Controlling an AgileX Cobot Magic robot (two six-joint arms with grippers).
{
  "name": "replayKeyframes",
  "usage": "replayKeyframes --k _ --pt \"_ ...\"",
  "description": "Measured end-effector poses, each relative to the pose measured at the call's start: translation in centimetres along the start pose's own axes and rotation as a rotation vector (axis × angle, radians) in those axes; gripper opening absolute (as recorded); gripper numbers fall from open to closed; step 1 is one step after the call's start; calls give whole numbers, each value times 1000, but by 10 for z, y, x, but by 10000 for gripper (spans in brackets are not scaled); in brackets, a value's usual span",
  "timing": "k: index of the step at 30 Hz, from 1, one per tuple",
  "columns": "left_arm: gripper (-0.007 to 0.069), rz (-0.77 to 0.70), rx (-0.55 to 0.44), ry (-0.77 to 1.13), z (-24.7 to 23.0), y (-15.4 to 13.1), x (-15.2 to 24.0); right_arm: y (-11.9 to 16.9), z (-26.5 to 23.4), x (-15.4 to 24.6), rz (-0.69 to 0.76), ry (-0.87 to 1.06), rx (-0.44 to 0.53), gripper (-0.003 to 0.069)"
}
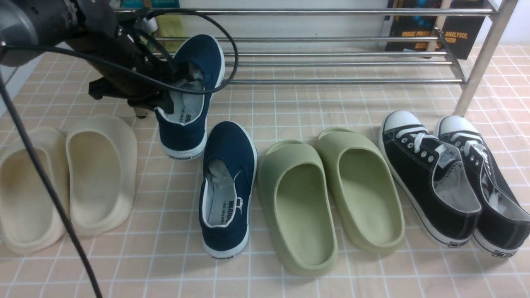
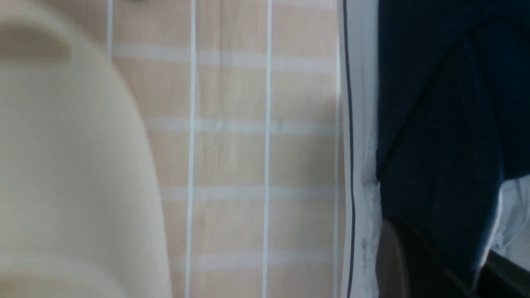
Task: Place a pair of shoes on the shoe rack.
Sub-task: Use the left arm to put a shoe into the shoe rack
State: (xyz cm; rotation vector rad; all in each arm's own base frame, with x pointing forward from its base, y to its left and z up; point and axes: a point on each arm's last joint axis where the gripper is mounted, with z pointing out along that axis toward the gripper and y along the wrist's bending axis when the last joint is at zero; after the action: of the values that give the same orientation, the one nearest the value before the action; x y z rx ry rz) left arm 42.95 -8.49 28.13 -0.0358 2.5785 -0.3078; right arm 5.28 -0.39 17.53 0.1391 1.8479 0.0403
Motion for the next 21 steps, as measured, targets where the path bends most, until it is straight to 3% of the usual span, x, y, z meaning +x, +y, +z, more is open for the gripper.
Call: replayKeyframes --k 8,12,14,18,21 --pt "74 29 3 -157 35 -3 -42 0 0 0 0 0 0 239" --pt "148 41 3 -213 53 -2 -56 0 0 0 0 0 0 239" --pt "235 47 -4 -227 61 0 -59 0 0 0 0 0 0 239" --pt "321 55 -15 -210 64 1 -58 0 0 0 0 0 0 239" --pt "353 69 -33 -179 55 1 -56 0 0 0 0 0 0 239"
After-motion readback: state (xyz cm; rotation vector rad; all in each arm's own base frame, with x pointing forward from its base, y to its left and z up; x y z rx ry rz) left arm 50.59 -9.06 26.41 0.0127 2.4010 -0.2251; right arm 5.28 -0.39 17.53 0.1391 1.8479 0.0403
